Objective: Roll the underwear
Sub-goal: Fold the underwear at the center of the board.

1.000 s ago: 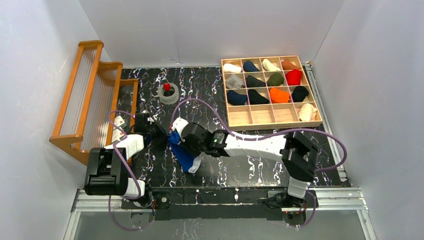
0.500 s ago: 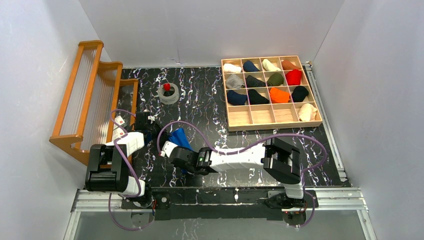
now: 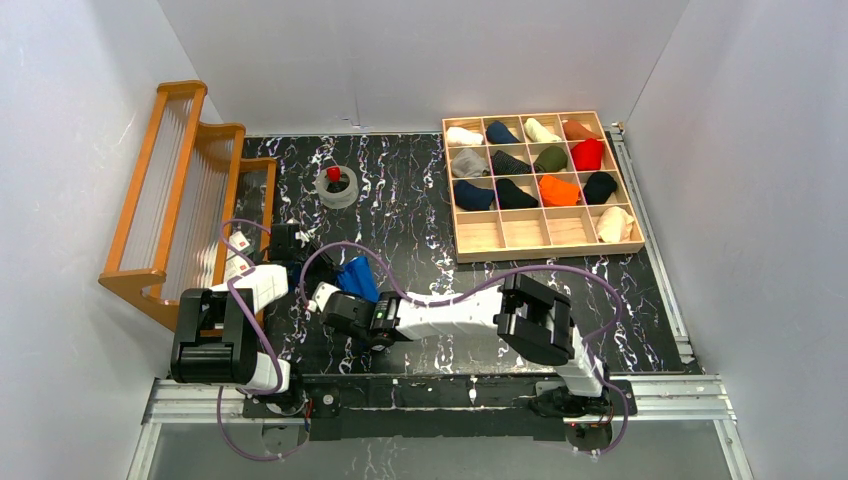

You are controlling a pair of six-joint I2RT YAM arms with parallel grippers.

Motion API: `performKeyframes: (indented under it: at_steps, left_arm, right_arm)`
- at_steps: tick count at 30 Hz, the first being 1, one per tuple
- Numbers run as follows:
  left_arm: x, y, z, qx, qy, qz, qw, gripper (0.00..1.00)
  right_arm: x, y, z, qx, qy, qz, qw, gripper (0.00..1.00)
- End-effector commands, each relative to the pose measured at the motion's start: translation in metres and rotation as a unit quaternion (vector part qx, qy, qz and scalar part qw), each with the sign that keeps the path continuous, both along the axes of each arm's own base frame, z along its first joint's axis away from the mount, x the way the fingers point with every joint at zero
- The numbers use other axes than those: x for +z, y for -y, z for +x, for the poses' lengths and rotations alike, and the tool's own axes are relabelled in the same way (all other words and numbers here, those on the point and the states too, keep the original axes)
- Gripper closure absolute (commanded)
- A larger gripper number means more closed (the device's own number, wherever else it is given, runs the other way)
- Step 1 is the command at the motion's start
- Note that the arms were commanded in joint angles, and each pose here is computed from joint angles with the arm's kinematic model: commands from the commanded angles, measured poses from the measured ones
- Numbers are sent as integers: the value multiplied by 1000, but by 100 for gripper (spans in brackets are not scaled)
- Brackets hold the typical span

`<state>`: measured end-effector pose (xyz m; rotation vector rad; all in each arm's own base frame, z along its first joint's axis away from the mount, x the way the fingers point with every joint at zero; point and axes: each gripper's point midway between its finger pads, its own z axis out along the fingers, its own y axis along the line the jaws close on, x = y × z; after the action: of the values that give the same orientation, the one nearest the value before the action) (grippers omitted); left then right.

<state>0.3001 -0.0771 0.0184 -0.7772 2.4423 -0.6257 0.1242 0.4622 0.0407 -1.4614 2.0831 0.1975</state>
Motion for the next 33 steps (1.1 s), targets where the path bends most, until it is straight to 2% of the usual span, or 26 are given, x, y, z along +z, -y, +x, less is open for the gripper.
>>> performKeyframes:
  at_steps: [1,8,11,16,17,19,22,25,26,28,31,33]
  left_arm:
    - [-9,-1,-15,-2,-22,5,1000,86]
    - [-9,-6,-13,4,-24,18,1000,85]
    - [-6,-5,-8,1,-20,18,1000,85]
    - [-7,-6,-8,-1,-22,23,999,85]
    - [-7,-7,-8,-1,-21,25,999,85]
    - [-5,-7,-6,-3,-18,27,999,83]
    - [0,-5,-4,-6,-9,23,1000,76]
    - [5,-4,-2,-13,-4,22,1000,64]
    - [7,-4,-2,-13,-1,23,1000,63]
    - [11,-5,-3,-15,0,26,1000,59]
    - [22,-6,-2,-15,9,30,999,46]
    - [31,-9,0,-13,17,37,999,43]
  right_arm:
    - [30,-14,3,-21,12,28,999,85]
    - [32,-14,-10,-5,-10,38,999,85]
    - [19,-14,-20,-4,-34,32,999,78]
    - [-10,-4,-17,-15,-34,-6,999,77]
    - [-9,-4,-18,-14,-36,-5,999,75]
    - [-6,-4,-20,-15,-40,4,999,59]
    - [10,-9,-26,-4,-68,37,997,49]
    - [46,-19,-30,6,-87,95,992,31]
    - [58,-22,-34,11,-103,120,987,28]
    - [81,-21,-34,12,-123,166,978,27]
    - [99,-7,-23,-10,-147,210,967,28]
    - [104,6,-11,-36,-162,231,959,30]
